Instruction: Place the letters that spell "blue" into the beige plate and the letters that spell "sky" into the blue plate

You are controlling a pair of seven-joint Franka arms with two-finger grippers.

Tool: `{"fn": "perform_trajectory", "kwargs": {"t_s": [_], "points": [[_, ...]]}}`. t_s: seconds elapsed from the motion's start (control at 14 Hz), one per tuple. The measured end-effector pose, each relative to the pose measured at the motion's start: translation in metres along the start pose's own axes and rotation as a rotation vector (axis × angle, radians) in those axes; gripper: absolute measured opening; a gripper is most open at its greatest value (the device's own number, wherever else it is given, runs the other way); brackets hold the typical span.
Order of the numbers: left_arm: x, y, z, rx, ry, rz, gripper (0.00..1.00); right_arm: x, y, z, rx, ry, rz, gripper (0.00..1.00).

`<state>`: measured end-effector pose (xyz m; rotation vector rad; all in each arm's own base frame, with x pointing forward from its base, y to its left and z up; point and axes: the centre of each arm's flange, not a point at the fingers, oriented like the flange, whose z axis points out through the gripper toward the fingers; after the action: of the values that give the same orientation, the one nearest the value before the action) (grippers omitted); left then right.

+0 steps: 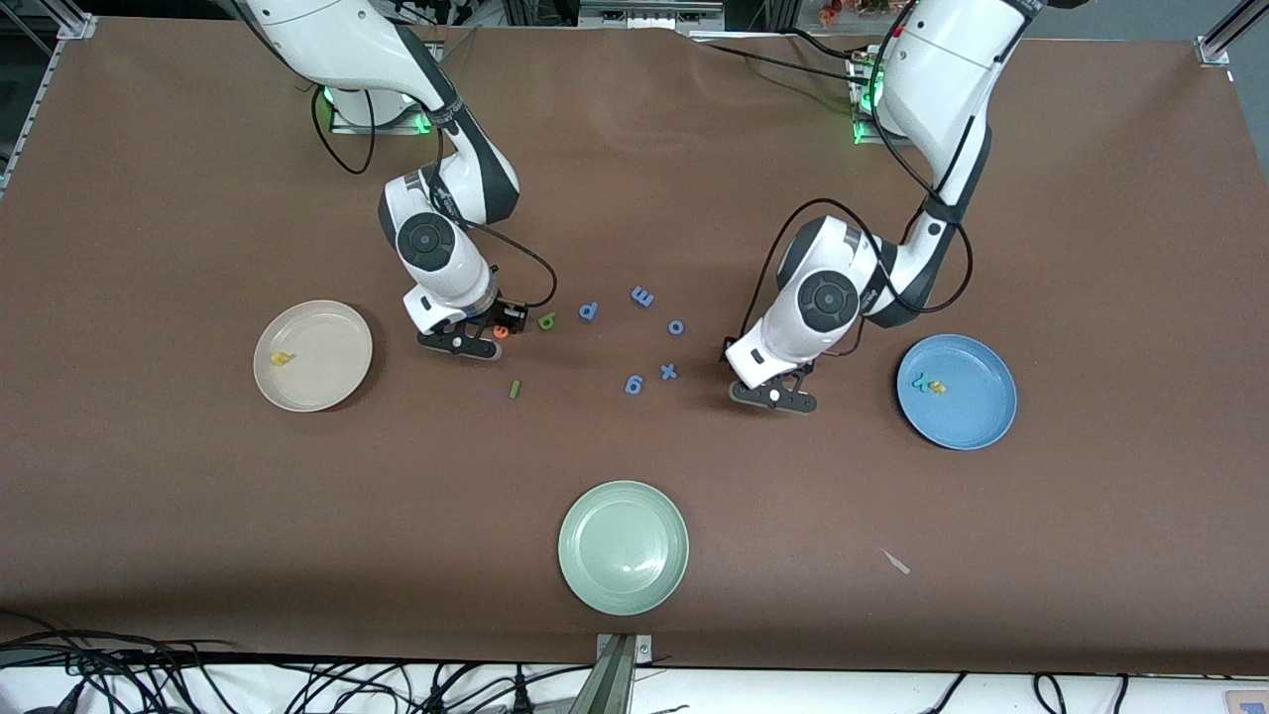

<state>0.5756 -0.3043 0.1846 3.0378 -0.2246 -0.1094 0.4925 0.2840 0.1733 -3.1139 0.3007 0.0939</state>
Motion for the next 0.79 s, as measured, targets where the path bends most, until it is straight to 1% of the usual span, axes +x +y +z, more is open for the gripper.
{"fn": "perform_trajectory", "kwargs": {"t_s": [0.21, 0.29, 0.36, 0.43, 0.5, 0.57, 0.64, 0.72, 0.79], "points": [[0.006, -0.002, 0.008, -0.003, 0.027, -0.004, 0.79, 0.001, -0.001, 0.000, 0.007, 0.010, 0.001, 0.55], [0.005, -0.001, 0.011, -0.003, 0.025, -0.003, 0.78, 0.002, -0.001, 0.000, 0.010, 0.015, 0.001, 0.55], [0.004, 0.000, 0.014, -0.001, 0.022, -0.002, 0.70, 0.002, -0.001, -0.001, 0.012, 0.018, 0.001, 0.55], [0.004, 0.001, 0.015, -0.001, 0.022, -0.001, 0.70, 0.003, -0.002, -0.001, 0.015, 0.022, 0.001, 0.55], [0.005, 0.000, 0.015, 0.000, 0.023, -0.001, 0.63, 0.003, -0.002, -0.001, 0.015, 0.022, 0.001, 0.55], [0.005, 0.000, 0.015, 0.000, 0.023, -0.001, 0.51, 0.003, -0.002, -0.001, 0.015, 0.022, 0.001, 0.54], [0.005, 0.001, 0.015, -0.001, 0.025, 0.001, 0.41, 0.004, -0.002, -0.001, 0.015, 0.023, 0.002, 0.52], [0.005, 0.005, 0.014, -0.003, 0.028, 0.006, 0.31, 0.004, -0.002, -0.001, 0.015, 0.023, 0.002, 0.52], [0.005, 0.007, 0.014, -0.003, 0.029, 0.008, 0.26, 0.004, -0.002, -0.002, 0.017, 0.026, 0.002, 0.44]]}}
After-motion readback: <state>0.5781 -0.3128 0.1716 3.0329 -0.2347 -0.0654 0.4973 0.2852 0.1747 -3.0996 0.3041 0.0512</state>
